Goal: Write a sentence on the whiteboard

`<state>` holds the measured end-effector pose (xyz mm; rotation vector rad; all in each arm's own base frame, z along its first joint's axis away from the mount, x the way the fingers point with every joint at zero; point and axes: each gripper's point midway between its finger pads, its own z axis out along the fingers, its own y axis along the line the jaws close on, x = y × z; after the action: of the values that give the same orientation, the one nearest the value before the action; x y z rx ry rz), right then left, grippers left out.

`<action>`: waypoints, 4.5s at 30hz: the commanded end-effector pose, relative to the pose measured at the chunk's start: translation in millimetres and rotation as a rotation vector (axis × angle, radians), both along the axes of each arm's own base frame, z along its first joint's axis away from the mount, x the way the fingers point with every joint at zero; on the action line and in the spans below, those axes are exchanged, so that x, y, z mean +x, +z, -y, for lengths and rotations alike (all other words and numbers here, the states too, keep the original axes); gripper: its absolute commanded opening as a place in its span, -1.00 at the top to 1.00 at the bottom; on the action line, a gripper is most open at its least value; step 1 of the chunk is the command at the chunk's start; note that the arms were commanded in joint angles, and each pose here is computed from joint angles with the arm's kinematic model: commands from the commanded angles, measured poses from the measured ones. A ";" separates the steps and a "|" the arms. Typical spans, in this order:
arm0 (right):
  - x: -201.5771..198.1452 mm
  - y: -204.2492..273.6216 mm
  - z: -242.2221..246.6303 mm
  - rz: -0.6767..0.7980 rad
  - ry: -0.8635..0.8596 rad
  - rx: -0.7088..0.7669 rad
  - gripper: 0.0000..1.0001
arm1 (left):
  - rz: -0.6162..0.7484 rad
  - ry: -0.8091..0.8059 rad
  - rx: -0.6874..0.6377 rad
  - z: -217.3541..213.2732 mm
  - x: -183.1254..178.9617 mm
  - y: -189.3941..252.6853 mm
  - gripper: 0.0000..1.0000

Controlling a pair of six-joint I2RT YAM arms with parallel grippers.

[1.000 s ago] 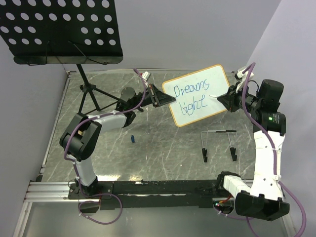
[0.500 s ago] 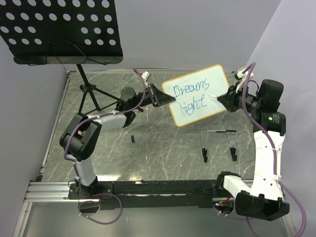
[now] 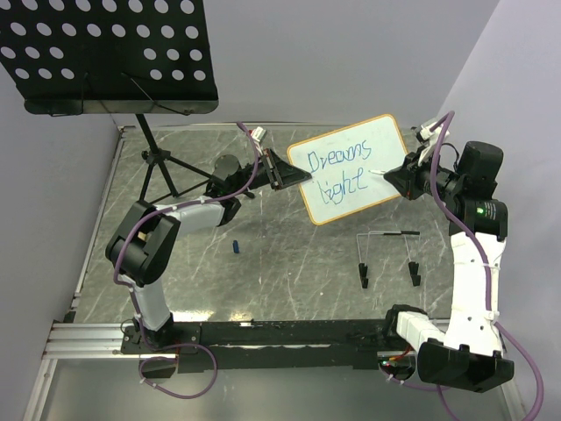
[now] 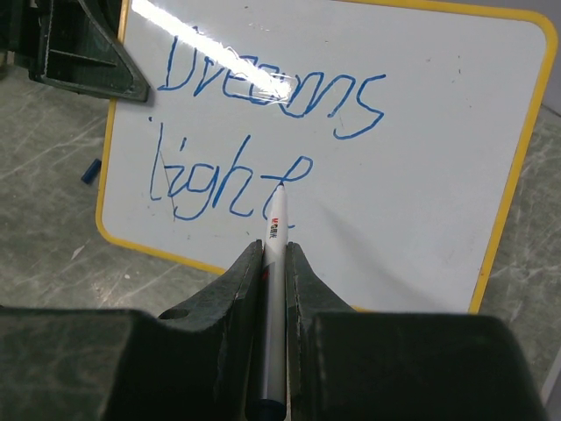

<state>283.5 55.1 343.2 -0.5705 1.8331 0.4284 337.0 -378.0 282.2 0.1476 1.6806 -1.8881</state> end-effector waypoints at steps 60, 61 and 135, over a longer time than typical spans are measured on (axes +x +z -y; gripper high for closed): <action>18.7 8.8 18.1 0.040 -0.042 -0.096 1.00 | 0.232 0.002 -0.135 -18.1 -23.2 76.5 0.98; 20.5 8.5 19.0 0.039 -0.048 -0.094 1.00 | 0.233 0.001 -0.137 -18.0 -23.0 77.3 0.98; 54.6 -9.9 38.8 -0.026 -0.151 -0.070 1.00 | 0.231 0.000 -0.148 -19.6 -16.9 76.0 0.98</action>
<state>334.2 25.2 326.1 -0.4893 1.9281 0.3285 335.9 -366.9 293.5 0.1685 1.6417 -1.8838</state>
